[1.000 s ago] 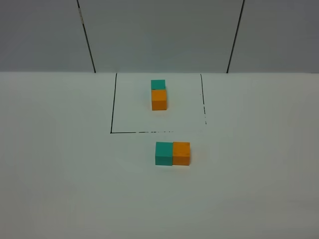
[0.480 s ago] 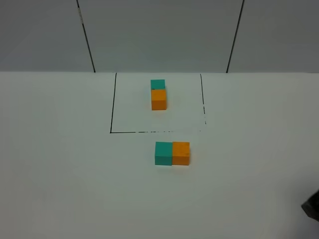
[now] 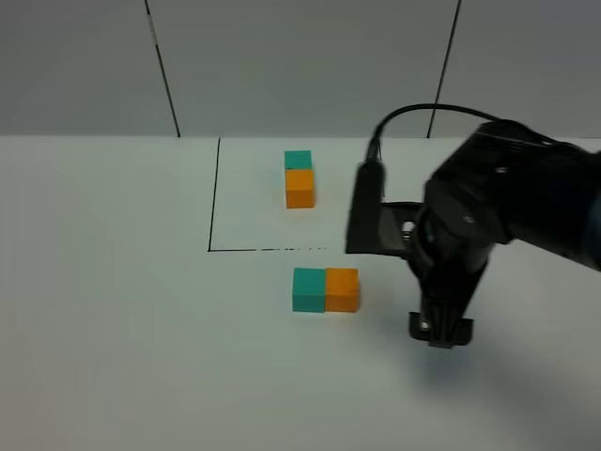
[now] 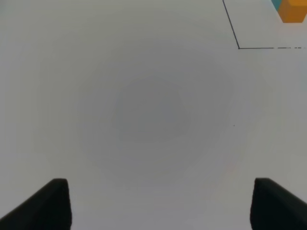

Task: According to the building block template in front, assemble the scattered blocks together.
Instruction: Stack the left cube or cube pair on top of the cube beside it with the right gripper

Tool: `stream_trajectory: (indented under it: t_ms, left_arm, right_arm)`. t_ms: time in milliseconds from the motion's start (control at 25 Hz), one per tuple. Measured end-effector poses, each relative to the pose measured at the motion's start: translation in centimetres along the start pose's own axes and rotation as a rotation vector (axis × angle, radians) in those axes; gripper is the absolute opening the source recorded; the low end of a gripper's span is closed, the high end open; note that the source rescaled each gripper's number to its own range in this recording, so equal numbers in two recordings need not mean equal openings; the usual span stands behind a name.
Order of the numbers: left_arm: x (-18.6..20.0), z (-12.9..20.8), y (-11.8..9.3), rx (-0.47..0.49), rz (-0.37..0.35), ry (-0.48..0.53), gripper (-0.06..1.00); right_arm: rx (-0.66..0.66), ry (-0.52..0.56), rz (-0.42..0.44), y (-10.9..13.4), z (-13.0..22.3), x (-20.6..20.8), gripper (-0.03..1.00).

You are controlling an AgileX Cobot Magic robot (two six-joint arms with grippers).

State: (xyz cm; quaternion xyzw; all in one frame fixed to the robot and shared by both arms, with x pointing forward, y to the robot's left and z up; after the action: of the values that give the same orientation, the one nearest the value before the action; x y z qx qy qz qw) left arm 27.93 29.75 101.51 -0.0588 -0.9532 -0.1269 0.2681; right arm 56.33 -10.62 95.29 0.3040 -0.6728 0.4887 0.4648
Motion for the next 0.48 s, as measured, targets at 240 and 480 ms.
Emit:
stream_trajectory:
  t_ms: [240,480]
  left_arm:
    - [0.0,0.0,0.0,0.0,0.0,0.0,0.7]
    - [0.0,0.0,0.0,0.0,0.0,0.0,0.7]
  right_arm:
    - [0.175,-0.098,-0.043,0.2,-5.3,-3.2,1.0]
    - [0.231,-0.139,-0.096,1.2,-6.7,-5.2,1.0]
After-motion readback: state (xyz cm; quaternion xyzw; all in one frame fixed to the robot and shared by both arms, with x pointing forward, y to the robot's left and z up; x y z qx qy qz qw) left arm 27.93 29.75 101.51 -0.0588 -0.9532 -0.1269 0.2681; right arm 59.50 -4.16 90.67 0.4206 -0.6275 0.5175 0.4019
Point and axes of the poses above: a point on each arm's last joint axis where the gripper is mounted, x pointing back along that axis away from the gripper, y along the wrist's bending axis when the last joint is at zero, z = x × y, the point moved 6 cm from there along -x, pointing out along that axis toward the gripper, and after that the axes turned 15 degrees about -x, right-handed, at the moved point
